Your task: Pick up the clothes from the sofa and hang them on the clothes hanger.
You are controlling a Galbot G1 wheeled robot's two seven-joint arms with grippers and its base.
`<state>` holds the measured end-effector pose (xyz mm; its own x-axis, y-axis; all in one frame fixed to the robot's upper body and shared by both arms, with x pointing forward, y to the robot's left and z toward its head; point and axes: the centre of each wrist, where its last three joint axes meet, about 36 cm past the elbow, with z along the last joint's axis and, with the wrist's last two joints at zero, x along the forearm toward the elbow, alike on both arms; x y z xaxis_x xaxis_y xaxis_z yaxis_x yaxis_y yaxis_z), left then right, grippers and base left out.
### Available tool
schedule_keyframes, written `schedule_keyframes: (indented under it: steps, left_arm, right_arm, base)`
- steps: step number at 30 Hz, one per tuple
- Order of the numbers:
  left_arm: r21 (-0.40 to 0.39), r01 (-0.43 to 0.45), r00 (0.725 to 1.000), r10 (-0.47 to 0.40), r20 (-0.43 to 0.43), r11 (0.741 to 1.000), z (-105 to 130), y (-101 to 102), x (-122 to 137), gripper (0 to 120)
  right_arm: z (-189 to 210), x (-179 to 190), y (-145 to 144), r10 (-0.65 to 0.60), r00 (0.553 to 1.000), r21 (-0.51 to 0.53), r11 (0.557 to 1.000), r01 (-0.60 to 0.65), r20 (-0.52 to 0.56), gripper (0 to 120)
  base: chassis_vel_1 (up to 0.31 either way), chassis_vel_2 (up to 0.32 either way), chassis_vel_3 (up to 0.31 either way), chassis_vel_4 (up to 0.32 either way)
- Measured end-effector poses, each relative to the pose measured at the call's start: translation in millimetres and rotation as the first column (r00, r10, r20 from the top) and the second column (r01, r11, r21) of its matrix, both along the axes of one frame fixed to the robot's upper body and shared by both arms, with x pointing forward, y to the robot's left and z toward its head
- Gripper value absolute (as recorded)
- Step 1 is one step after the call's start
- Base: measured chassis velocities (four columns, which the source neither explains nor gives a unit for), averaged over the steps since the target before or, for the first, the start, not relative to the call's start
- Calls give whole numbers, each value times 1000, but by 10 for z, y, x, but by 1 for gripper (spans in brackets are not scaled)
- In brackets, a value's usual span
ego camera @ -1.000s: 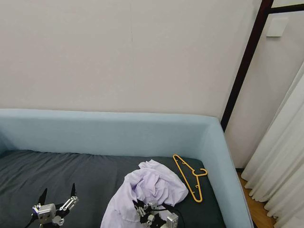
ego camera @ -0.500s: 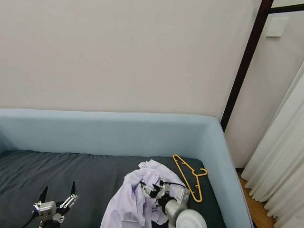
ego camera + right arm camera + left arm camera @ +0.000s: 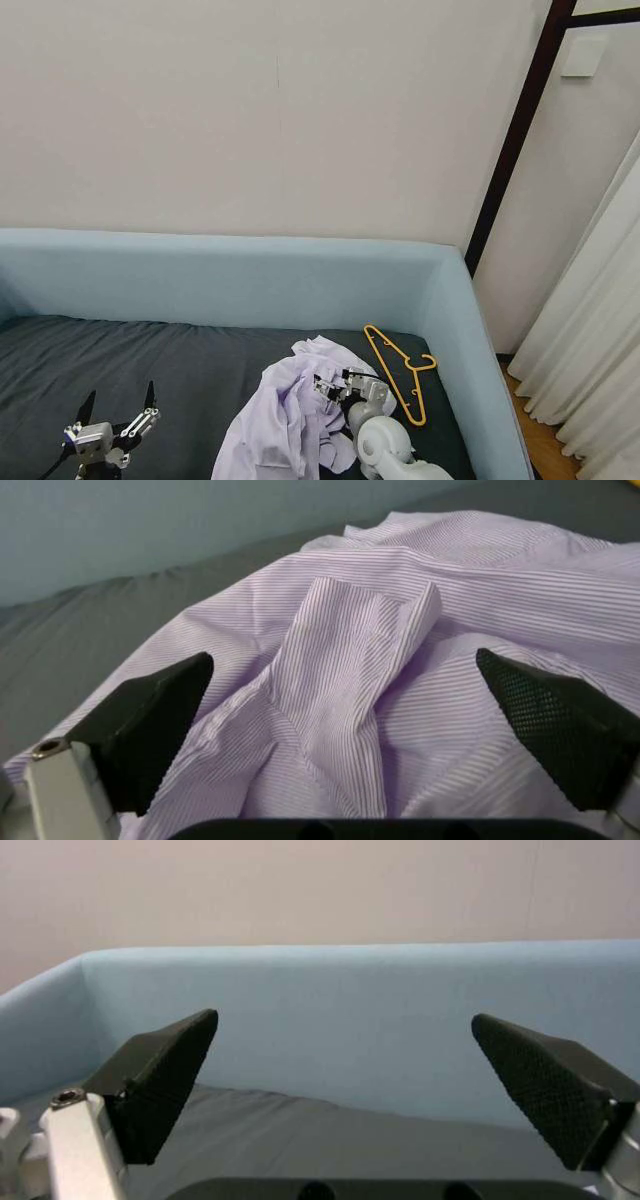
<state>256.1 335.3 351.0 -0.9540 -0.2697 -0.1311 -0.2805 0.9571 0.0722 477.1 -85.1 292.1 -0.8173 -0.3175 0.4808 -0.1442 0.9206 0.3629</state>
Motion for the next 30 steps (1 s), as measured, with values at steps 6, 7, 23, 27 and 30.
schedule_keyframes:
  steps: [6, 7, 23, 27, 30]
  left_arm:
    - [0, -11, 1000, 11, -1, 1000, -5, 41, -31, 100]
    - [0, -12, 1000, 12, 0, 1000, -7, 46, -34, 100]
    - [-3, -14, 1000, 14, -1, 1000, -24, 32, -47, 100]
    - [-2, -17, 1000, 17, 0, 1000, -21, 34, -48, 100]
    - [-1, -18, 1000, 18, 1, 1000, -17, 37, -49, 100]
  right_arm:
    - [-179, 0, 157, 5, 999, -164, 987, 2, 41, 97]
    - [-202, -10, 169, 10, 999, -182, 983, -2, 46, 95]
    - [-386, -135, 127, 93, 990, -192, 979, -72, 104, 43]
    - [-400, -137, 89, 108, 988, -190, 978, -86, 106, 26]
    - [-404, -141, 69, 114, 988, -192, 977, -92, 107, 16]
  base:
    - [0, 0, 0, 0]
    - [0, 0, 0, 0]
    - [0, 0, 0, 0]
    - [0, 0, 0, 0]
    - [0, 0, 0, 0]
